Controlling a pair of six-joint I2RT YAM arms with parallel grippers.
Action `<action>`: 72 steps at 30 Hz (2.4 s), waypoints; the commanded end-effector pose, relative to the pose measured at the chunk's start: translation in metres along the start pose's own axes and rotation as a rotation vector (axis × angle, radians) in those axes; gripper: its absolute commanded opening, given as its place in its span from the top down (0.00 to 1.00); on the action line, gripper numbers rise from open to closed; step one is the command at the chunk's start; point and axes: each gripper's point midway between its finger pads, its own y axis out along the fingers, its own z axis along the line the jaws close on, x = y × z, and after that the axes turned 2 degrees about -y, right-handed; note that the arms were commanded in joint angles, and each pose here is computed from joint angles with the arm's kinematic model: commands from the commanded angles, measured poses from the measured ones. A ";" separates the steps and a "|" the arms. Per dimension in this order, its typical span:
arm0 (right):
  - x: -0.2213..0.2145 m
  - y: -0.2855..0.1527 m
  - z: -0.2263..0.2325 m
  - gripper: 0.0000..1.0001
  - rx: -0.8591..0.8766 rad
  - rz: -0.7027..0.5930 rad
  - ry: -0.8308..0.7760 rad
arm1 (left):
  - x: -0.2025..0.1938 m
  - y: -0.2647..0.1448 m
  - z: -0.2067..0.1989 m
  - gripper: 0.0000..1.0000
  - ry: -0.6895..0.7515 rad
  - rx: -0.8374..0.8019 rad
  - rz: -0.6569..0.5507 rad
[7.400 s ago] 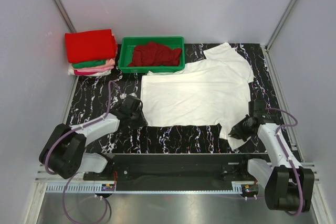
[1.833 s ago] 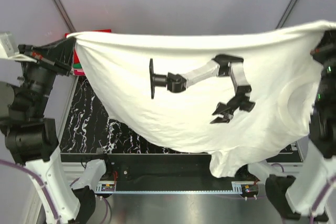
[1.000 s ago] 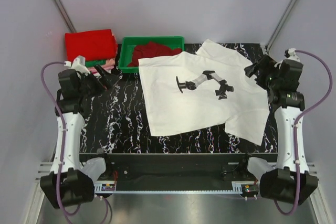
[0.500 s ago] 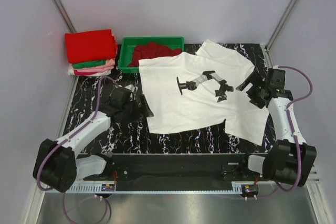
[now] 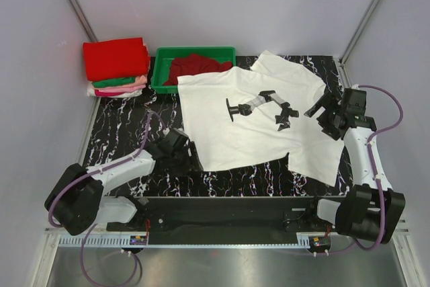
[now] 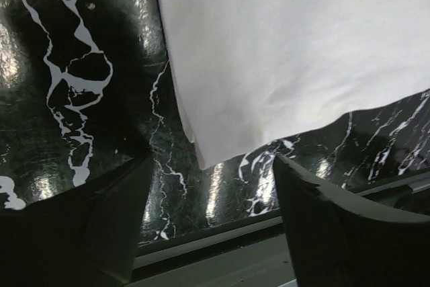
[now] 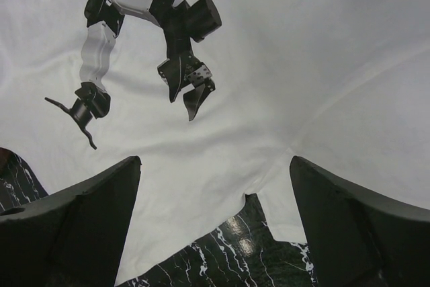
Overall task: Fold and stack the t-shirts
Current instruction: Fold the tshirt
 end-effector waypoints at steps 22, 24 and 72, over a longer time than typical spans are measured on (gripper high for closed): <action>0.000 -0.008 -0.006 0.00 -0.023 -0.031 -0.034 | 0.025 0.005 0.002 1.00 0.003 0.005 -0.054; -0.006 -0.009 -0.008 0.00 -0.034 -0.018 0.007 | 0.027 -0.006 0.023 1.00 0.001 0.035 -0.049; -0.276 -0.043 -0.045 0.19 -0.354 0.472 -0.141 | 0.167 -0.068 0.140 1.00 -0.487 -0.110 -0.313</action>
